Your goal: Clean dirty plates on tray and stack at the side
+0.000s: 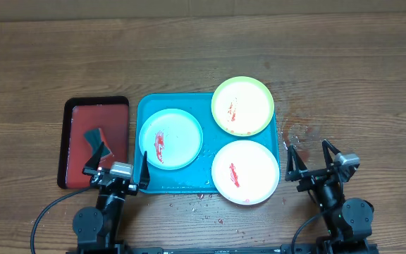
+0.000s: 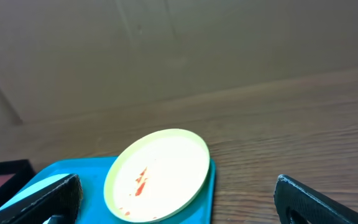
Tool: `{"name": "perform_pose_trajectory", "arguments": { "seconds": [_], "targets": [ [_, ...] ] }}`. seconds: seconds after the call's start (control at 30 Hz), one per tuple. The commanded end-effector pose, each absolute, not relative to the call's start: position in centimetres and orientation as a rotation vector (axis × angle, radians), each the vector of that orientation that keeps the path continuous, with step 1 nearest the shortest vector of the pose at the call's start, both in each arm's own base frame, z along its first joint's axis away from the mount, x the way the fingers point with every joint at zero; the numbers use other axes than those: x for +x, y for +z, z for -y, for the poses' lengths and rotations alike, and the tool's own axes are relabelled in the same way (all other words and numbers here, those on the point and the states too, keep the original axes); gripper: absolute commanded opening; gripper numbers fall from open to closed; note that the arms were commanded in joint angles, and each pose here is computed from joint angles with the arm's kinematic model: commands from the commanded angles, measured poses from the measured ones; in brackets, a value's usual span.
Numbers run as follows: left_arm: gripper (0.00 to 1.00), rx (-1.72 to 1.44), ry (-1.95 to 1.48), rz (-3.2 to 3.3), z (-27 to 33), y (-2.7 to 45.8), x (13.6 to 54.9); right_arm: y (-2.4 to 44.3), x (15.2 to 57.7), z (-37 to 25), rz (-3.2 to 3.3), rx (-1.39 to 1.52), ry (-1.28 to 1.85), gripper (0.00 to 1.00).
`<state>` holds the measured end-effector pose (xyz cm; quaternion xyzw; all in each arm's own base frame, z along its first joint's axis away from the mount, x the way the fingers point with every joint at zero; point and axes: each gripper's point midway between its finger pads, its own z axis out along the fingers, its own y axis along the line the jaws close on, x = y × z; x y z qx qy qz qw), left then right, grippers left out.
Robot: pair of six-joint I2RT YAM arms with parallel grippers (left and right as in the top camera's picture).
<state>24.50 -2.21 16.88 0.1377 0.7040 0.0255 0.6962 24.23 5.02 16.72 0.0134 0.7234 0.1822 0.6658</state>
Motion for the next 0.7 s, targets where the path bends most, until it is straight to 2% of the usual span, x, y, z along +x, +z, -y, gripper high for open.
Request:
{"name": "perform_pose_trajectory", "arguments": {
  "seconds": [0.0,0.33,0.67],
  "targets": [
    [1.00,0.220,-0.063,-1.581,2.5,18.0,24.1,19.6,23.8,-5.4,-1.586,0.003,0.439,1.00],
    [1.00,0.127,-0.061,-1.723,1.5,25.2,22.7,26.7,22.5,-5.5,-1.642,0.004,0.445,1.00],
    [1.00,0.207,-0.298,-2.066,4.3,27.9,25.5,31.9,23.4,-8.2,-1.818,-0.092,0.582,1.00]
  ]
}}
